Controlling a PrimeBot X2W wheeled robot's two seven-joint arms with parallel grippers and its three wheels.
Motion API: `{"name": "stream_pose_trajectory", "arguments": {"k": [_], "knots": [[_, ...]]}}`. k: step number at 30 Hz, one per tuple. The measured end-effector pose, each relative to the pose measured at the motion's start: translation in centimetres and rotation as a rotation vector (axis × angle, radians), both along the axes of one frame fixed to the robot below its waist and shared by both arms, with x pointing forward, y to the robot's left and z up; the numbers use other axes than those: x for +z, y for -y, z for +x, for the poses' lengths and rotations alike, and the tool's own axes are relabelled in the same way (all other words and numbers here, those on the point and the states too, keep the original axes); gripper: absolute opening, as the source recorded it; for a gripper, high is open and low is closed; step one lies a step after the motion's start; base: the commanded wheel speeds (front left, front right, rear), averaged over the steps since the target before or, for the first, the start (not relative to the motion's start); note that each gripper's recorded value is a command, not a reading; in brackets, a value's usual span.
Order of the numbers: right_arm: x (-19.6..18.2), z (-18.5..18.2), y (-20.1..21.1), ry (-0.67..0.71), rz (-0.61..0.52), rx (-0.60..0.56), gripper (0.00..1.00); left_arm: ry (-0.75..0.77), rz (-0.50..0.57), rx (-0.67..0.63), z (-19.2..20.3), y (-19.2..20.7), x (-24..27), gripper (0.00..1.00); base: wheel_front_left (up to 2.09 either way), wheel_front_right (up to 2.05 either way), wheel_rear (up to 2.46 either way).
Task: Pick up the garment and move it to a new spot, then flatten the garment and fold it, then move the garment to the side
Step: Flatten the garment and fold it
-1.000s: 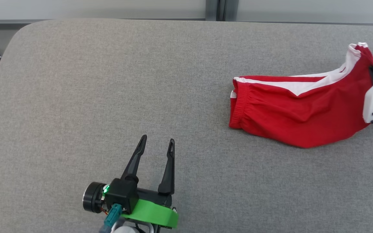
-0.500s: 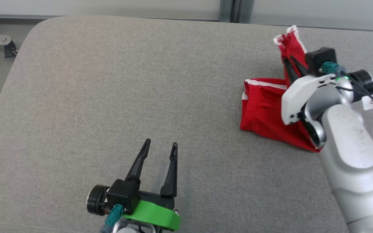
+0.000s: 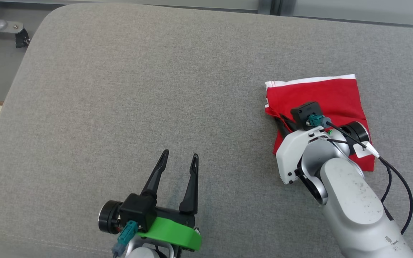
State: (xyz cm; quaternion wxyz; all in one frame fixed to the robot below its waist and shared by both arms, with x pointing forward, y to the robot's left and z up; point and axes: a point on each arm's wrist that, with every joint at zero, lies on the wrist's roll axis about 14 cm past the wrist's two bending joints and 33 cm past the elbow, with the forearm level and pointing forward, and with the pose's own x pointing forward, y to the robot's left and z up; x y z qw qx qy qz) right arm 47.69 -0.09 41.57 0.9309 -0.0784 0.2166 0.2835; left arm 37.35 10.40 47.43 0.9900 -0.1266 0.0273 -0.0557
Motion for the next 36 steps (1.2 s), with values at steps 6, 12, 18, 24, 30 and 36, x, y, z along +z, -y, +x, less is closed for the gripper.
{"name": "stream_pose_trajectory", "arguments": {"k": [6,12,18,24,30,36], "knots": [[3.1,0.8,-0.4,0.109,0.096,-0.015,1.00,-0.001,0.000,-0.012,0.2,0.3,-0.1,1.00,0.00,0.00,0.00],[9.5,1.6,2.3,0.313,0.177,-0.098,1.00,0.025,0.006,-0.031,0.1,0.9,0.7,1.00,0.00,0.00,0.00],[8.1,0.8,9.5,0.205,0.245,-0.294,0.37,0.043,0.002,-0.054,0.0,1.6,1.2,1.00,0.00,0.00,0.00],[4.5,0.3,11.7,-0.055,0.355,-0.326,0.00,0.034,0.003,-0.054,0.0,1.5,0.9,1.00,0.00,0.00,0.00],[1.4,0.0,12.2,-0.226,0.348,-0.297,0.00,0.023,0.005,-0.051,0.0,1.2,0.5,1.00,0.00,0.00,0.00],[0.8,-1.6,7.6,-0.335,0.430,-0.173,0.00,0.016,0.012,-0.038,0.0,0.8,0.3,1.00,0.00,0.00,0.00]]}}
